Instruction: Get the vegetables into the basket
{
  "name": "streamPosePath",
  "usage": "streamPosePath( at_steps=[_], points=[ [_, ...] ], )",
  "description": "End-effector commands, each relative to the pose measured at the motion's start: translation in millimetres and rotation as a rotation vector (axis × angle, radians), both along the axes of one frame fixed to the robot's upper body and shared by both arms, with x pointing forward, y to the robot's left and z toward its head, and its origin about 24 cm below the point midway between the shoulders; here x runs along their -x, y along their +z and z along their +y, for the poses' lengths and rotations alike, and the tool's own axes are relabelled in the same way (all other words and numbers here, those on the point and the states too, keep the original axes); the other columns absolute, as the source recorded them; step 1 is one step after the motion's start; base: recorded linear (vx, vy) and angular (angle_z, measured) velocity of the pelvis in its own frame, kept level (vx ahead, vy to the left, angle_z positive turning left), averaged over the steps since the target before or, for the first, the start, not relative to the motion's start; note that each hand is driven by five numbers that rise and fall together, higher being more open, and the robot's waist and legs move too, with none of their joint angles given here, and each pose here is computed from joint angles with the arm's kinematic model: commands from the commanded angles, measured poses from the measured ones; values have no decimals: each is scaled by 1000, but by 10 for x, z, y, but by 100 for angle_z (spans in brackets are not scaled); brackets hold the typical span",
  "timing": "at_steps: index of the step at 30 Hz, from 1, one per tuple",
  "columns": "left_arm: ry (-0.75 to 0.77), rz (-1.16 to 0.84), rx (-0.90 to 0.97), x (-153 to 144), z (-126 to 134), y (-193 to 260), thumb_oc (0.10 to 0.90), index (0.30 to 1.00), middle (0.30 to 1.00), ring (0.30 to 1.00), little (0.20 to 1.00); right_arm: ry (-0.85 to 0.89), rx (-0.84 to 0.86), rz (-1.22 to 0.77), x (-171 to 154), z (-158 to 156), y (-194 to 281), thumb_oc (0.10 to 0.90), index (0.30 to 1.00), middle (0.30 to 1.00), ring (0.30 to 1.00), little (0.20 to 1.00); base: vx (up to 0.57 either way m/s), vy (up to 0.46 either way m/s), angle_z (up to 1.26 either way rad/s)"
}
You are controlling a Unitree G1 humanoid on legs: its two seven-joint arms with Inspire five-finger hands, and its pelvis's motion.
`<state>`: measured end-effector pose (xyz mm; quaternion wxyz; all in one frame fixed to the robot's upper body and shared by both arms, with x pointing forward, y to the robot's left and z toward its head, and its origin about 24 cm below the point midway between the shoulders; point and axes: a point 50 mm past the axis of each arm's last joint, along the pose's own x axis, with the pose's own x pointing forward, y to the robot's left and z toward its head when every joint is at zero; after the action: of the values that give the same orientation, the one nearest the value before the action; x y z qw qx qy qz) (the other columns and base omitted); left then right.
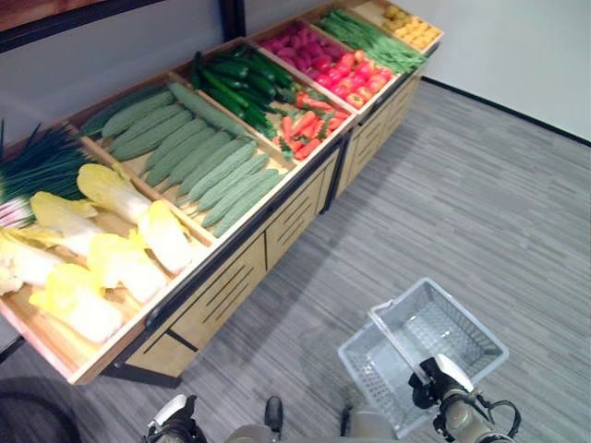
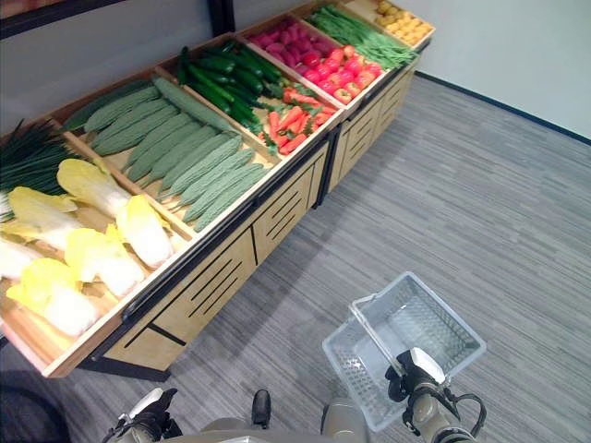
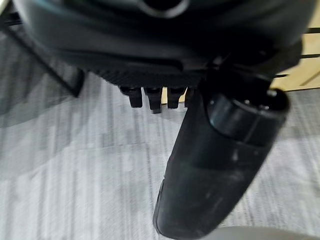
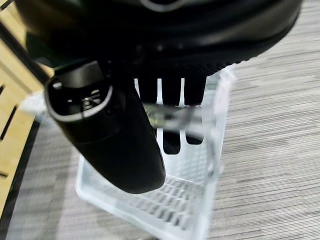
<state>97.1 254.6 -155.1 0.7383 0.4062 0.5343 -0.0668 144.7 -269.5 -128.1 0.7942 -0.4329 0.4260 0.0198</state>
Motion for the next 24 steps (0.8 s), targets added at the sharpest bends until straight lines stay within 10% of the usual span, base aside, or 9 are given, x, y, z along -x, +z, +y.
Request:
streamPosePath(
  at_steps=[1,24],
  points=[
    [41,-52,-21,-78,113,58,900,1000,1000,1000,1000,14,39,-196,-434,-152,305,400,300,300,300,300,168,-164,64],
    [1,-180,-18,-415,-54,123,900,1000,1000,1000,1000,-113,109,-89,-25,-408,180,400,300,300,300,300,57,-117,75]
  ],
)
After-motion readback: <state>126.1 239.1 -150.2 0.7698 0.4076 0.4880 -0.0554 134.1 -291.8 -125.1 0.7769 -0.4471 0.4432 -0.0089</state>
